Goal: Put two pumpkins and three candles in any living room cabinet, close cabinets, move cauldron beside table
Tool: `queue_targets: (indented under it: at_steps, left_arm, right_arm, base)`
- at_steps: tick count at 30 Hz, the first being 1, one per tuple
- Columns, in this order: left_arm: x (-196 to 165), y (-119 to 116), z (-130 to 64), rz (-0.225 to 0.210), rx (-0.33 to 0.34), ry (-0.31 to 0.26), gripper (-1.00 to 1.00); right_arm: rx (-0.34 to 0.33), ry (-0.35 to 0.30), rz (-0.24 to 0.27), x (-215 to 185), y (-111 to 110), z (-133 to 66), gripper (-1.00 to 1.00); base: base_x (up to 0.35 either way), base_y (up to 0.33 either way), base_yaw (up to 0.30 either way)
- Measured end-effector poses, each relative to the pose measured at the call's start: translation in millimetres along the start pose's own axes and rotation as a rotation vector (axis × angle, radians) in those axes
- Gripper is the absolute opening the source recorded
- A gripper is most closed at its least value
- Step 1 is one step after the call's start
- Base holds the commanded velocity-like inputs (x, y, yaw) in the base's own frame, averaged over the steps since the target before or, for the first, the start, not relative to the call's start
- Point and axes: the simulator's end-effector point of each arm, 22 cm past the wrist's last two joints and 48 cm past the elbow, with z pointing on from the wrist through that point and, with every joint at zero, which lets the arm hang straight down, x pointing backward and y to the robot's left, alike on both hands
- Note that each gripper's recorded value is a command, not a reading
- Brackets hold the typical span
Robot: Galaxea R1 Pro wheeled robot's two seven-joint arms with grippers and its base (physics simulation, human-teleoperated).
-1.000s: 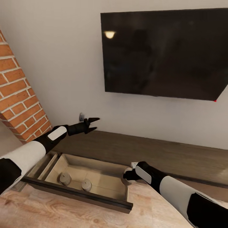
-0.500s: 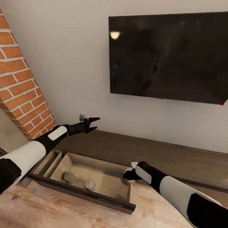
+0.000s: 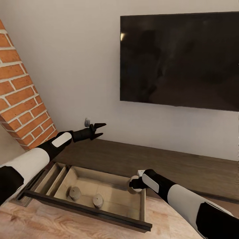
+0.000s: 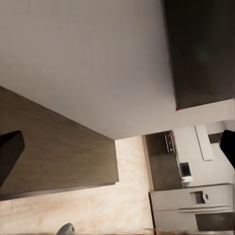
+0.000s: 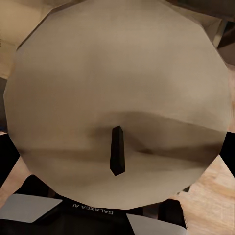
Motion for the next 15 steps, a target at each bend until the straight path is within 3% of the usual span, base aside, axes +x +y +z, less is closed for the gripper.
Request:
queue_targets:
  at_steps: [8, 15]
  left_arm:
    - [1.0, -4.6, 1.0, 0.005, 0.004, 0.002, 1.0]
    - [0.9, -5.5, 0.8, 0.006, 0.004, 0.002, 1.0]
  right_arm:
    - [0.0, -0.007, 0.001, -2.3, 0.2, -2.5, -1.0]
    - [-0.001, -0.008, 0.0, -2.6, 1.1, -3.1, -1.0]
  base:
    - [0.195, 0.274, -0.253]
    - [0.133, 0.289, -0.039]
